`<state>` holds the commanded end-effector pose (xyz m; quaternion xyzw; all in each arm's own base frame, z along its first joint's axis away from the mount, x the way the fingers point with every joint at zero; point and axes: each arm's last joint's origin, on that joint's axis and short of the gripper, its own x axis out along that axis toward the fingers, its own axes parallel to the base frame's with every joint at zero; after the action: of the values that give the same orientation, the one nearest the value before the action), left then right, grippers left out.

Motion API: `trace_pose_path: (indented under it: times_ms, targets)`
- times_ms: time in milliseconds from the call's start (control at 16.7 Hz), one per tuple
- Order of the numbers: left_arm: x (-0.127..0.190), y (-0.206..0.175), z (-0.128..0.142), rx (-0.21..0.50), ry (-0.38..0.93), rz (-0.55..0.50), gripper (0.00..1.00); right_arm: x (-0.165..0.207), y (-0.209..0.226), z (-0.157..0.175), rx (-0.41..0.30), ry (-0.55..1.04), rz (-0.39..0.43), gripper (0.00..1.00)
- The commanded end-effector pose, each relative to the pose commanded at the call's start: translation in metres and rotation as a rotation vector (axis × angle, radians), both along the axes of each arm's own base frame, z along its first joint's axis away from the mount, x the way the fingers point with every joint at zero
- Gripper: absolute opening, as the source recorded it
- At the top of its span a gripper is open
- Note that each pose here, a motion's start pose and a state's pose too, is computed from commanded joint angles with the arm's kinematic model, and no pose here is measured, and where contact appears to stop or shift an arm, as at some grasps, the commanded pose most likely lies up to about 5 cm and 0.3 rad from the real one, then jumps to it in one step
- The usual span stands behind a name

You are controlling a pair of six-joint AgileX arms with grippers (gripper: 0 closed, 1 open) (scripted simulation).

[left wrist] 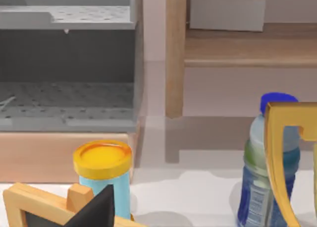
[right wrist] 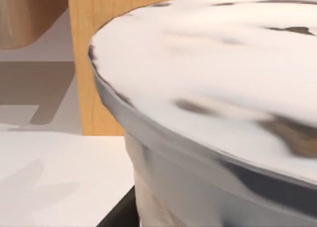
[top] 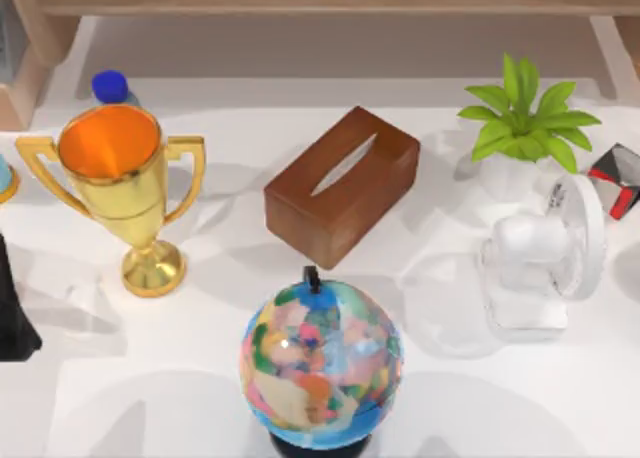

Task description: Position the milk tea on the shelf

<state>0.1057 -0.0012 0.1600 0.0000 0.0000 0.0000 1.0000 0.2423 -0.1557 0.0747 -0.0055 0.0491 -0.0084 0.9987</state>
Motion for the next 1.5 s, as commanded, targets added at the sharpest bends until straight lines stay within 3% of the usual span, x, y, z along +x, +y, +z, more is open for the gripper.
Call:
trace_pose_path:
  times_ms: [1140, 1500]
  targets:
    - [0.000, 0.000, 0.000, 0.000, 0.000, 0.000, 1.00, 0.000, -0.001, 0.010, 0.002, -0.001, -0.002, 0.00]
    - [0.000, 0.000, 0.000, 0.000, 0.000, 0.000, 1.00, 0.040, 0.025, 0.051, -0.073, -0.137, 0.084, 0.00]
